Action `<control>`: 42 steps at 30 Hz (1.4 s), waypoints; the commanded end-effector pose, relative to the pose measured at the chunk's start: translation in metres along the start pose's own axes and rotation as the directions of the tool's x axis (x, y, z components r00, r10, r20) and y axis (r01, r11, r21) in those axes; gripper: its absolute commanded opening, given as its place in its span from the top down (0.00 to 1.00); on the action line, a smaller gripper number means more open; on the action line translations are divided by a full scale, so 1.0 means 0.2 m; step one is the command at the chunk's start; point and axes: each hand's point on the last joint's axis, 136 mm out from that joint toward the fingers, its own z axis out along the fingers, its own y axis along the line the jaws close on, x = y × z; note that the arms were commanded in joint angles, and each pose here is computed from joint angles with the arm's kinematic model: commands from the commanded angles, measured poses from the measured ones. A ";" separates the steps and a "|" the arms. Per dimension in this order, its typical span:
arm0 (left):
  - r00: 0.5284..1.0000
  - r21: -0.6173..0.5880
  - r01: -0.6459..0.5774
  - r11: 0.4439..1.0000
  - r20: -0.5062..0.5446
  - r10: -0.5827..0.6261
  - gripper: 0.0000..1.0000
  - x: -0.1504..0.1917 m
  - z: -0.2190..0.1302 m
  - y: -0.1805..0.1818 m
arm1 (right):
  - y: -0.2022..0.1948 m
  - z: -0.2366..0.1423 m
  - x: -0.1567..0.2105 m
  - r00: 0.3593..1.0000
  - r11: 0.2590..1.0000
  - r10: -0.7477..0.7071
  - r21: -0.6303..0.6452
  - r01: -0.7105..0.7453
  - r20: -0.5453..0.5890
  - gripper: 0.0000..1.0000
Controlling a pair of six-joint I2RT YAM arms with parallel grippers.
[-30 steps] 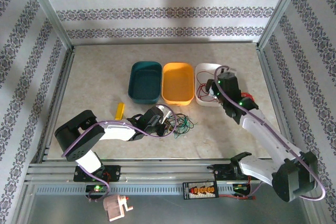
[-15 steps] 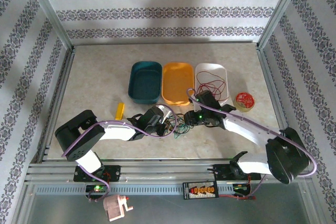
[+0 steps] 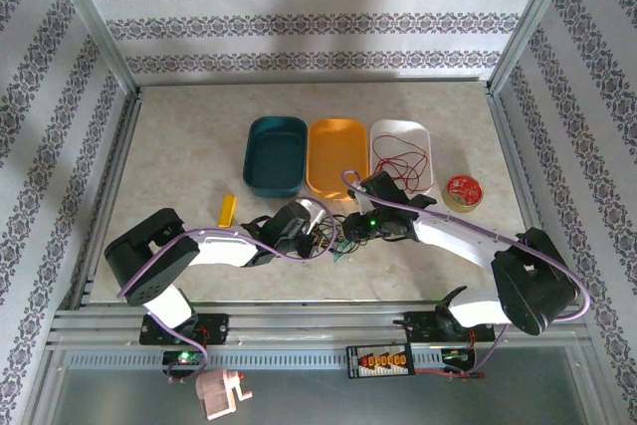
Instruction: Untangle the cables
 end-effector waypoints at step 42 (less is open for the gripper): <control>0.999 -0.116 0.014 0.993 -0.051 -0.020 1.00 0.13 0.02 0.12 | -0.05 -0.38 -0.78 0.870 0.979 0.164 0.033 -0.203 0.465 0.99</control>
